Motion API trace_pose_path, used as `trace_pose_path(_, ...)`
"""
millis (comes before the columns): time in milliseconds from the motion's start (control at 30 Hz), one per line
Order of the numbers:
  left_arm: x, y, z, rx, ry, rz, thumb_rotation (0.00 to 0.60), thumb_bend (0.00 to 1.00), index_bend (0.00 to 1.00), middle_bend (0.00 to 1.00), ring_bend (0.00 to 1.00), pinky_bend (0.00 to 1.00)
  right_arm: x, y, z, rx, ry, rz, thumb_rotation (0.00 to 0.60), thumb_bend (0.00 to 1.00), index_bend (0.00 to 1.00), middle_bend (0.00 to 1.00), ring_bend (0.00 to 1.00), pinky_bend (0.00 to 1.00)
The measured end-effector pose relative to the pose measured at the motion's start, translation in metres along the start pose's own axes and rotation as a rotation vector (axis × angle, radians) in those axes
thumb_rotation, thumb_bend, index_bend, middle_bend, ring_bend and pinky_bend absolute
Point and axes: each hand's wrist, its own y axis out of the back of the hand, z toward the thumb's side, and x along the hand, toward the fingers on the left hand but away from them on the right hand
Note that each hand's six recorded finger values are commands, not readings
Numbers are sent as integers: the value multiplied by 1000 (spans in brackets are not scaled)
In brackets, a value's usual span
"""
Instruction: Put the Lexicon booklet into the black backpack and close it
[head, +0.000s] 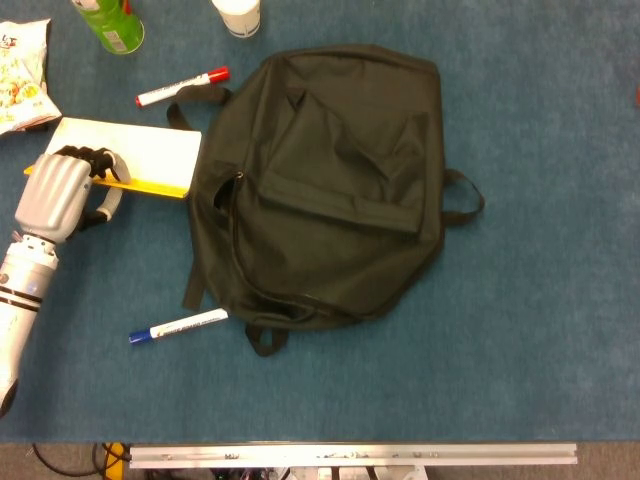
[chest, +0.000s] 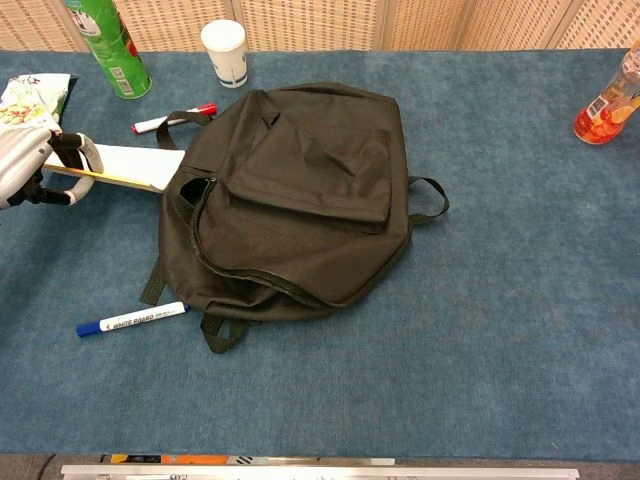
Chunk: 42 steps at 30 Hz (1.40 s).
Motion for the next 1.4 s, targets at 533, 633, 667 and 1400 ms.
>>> trace_pose_path(533,-4,22,4,-145,-1,132,600,416,688,561,519,449,-4,5,8,1,24,-8,600,0,447,418,331,471)
trace_pose_path(633,-7,30,7,-165,-22,172,600,416,696,570,520,449,-6,5,11,3,33,-9,600,0,447,418,331,471)
trace_pose_path(667,-9,34,9,-172,-31,190,600,416,697,572,520,449,-6,5,12,3,36,-8,600,0,447,418,331,471)
trace_pose_path(1400,-50,91,23,-199,-137,379,600,416,705,582,520,449,-38,-36,104,-12,252,157,600,0,430,418,326,471)
